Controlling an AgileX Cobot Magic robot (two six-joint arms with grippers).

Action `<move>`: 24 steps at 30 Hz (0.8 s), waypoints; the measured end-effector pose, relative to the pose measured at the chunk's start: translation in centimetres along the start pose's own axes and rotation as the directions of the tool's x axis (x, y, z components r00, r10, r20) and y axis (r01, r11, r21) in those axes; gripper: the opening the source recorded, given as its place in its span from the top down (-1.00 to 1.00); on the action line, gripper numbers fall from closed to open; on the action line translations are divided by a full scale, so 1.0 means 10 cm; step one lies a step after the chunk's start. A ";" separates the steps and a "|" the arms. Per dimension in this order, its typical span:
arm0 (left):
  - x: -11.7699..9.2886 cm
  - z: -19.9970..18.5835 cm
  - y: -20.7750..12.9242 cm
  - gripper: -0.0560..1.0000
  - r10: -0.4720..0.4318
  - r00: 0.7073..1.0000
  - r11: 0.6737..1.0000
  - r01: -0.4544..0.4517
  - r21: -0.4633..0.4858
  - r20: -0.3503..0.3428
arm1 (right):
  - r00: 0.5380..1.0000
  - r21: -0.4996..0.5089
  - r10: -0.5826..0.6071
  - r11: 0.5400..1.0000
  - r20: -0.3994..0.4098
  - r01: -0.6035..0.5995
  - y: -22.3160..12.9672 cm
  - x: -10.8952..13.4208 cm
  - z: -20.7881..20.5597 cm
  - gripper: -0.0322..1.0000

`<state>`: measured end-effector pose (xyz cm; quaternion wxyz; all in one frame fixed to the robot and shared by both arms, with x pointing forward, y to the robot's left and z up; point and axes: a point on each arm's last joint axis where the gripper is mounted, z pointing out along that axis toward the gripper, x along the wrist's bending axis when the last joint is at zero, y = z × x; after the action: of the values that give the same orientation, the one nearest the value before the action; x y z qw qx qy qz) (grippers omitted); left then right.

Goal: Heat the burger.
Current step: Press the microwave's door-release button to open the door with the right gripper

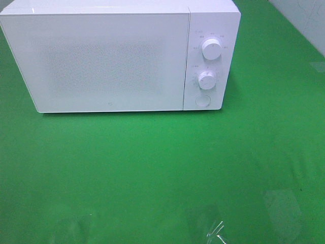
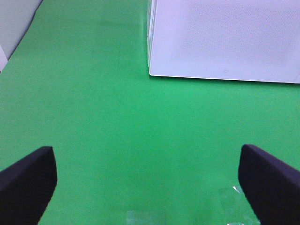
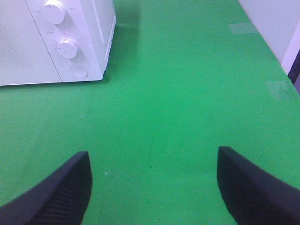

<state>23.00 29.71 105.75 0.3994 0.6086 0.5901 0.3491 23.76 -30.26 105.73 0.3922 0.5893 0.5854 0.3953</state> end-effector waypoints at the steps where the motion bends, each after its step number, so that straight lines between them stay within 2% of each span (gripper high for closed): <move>1: 0.00 0.00 0.00 -0.95 0.000 1.000 1.000 0.000 0.000 0.000 | 1.000 0.000 0.000 1.000 0.000 0.000 0.00 0.00 0.00 -0.52; 16: 0.00 0.00 0.00 -0.95 0.000 1.000 1.000 0.000 0.000 0.000 | 1.000 -0.001 0.000 1.000 0.000 0.000 0.00 0.00 0.00 -0.52; 20: 0.00 0.00 0.00 -0.95 0.000 1.000 1.000 0.000 0.000 0.000 | 1.000 -0.051 0.001 0.999 -0.002 -0.001 0.06 0.00 -0.03 -0.52; 24: 0.00 0.00 0.00 -0.95 0.000 1.000 1.000 0.000 0.000 0.000 | 1.000 -0.172 0.000 0.985 -0.009 -0.002 0.18 0.01 -0.06 -0.52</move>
<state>23.00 29.71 105.75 0.3994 0.6086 0.5901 0.3491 23.93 -30.21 107.60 0.4388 0.5517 0.5506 0.4470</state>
